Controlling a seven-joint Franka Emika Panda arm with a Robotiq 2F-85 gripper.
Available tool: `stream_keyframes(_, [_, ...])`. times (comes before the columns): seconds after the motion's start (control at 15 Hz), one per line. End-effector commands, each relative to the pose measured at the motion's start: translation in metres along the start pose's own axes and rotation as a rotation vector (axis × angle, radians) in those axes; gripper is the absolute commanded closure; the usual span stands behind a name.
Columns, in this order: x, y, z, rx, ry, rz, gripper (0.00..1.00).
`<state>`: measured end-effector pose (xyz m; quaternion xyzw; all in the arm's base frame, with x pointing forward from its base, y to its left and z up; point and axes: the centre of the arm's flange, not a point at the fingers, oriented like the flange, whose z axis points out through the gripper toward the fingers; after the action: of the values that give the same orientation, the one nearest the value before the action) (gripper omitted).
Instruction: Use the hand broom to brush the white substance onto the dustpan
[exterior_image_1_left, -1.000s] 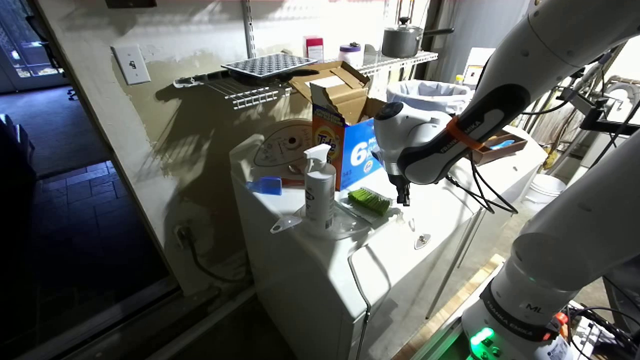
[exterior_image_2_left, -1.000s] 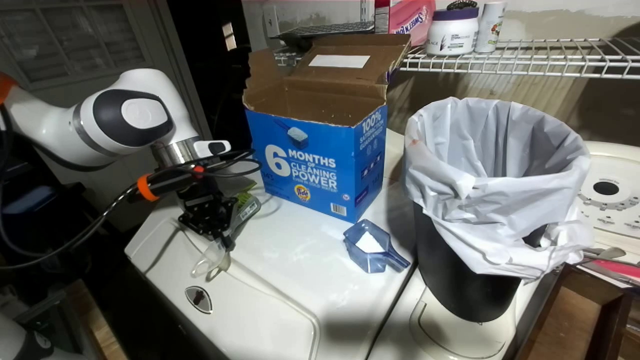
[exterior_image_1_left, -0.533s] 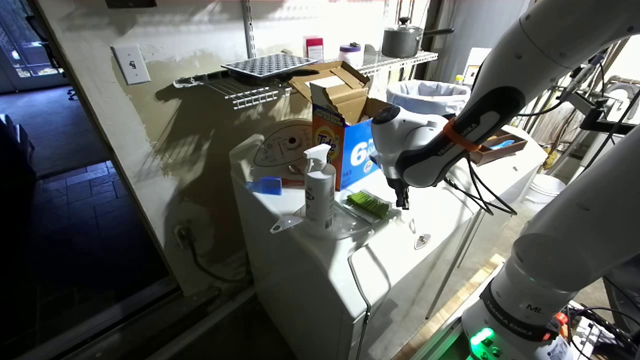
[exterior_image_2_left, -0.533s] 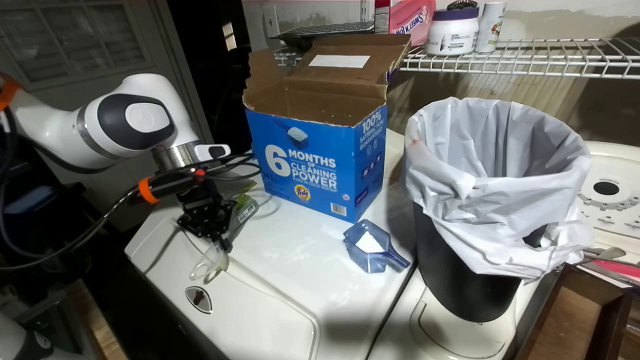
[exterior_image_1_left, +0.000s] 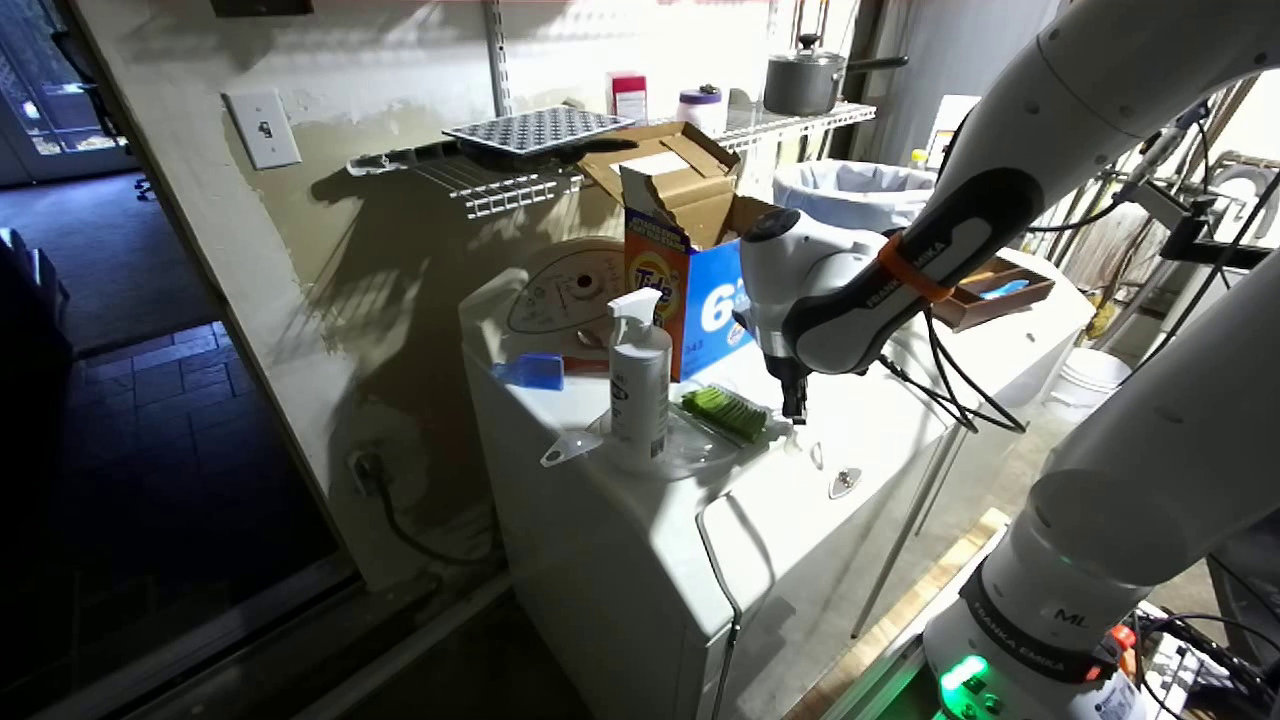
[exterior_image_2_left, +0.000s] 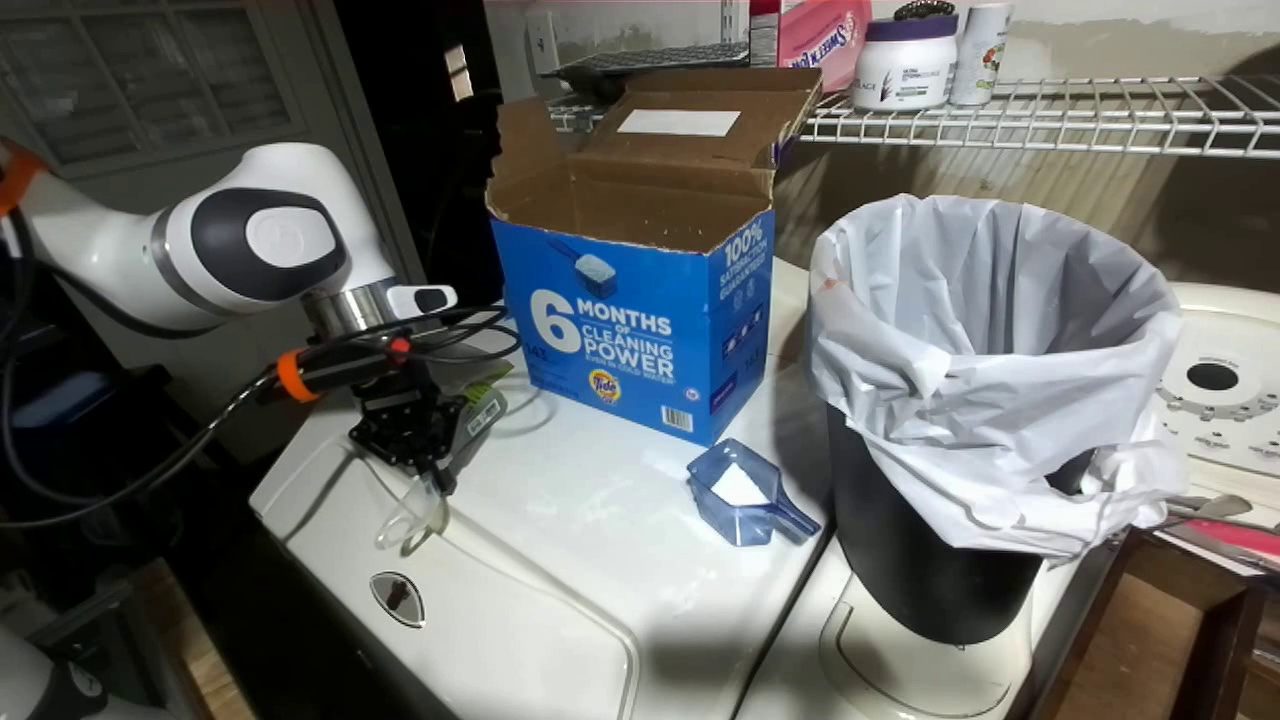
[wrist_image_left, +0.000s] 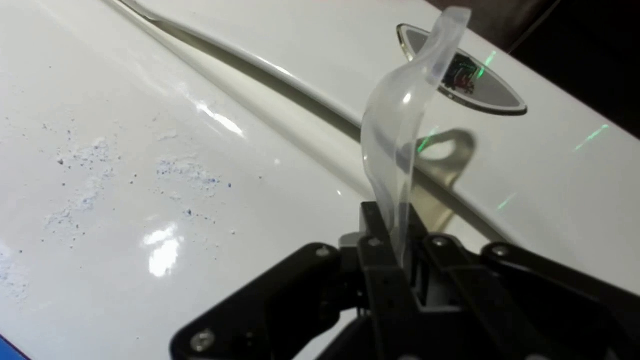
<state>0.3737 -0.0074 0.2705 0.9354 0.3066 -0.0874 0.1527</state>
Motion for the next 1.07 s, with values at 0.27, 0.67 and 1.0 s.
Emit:
stream_keyframes(0.27, [0.0092,-0.0067,-0.0037,0.079,0.046,0.001,0.97])
stream_keyframes(0.67, [0.0079,-0.004,-0.0077,0.105,0.078,0.016,0.97])
stream_keyframes(1.0, [0.0075,-0.0024,-0.0082,0.104,0.086,0.027,0.97])
